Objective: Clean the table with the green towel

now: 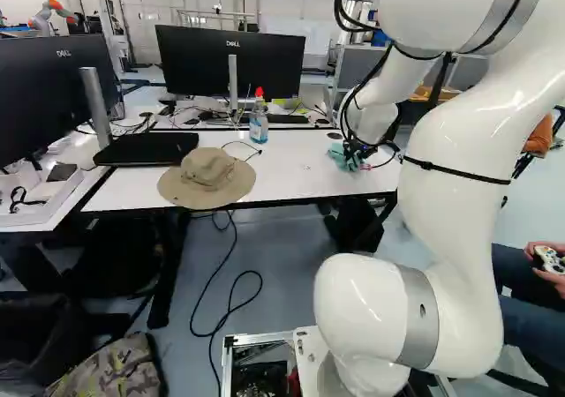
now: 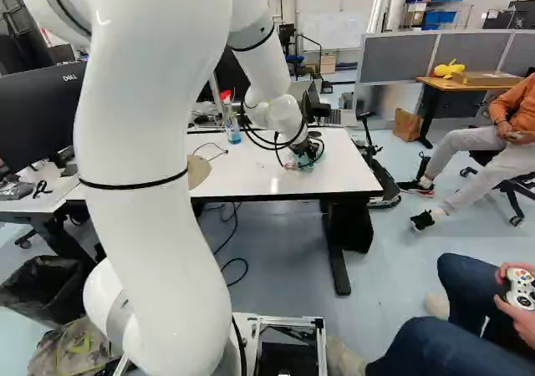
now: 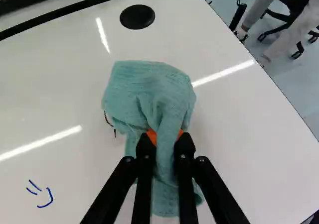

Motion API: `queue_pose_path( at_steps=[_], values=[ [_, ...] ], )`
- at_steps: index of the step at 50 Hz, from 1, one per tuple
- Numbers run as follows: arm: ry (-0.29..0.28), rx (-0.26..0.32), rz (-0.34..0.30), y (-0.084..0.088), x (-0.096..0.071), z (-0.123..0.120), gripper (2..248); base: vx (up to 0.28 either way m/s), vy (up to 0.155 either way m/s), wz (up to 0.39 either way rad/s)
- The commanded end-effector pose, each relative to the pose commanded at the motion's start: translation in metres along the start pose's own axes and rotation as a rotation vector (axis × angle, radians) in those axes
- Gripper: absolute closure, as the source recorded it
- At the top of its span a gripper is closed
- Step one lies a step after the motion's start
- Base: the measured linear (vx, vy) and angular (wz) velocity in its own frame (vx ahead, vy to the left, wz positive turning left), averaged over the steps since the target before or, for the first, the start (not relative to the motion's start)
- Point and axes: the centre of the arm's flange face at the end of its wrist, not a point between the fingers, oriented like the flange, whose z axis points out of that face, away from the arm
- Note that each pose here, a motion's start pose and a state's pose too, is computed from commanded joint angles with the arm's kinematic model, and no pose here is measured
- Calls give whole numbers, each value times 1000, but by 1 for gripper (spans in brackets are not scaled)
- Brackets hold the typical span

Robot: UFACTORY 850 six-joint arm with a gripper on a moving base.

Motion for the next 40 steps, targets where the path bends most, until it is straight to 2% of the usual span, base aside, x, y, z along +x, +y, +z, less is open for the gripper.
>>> queue_pose_path(
  at_steps=[16,40],
  values=[
    [15,10,-12,-9,20,19,199,0,0,0],
    [34,47,-55,-44,40,39,199,0,0,0]
  ],
)
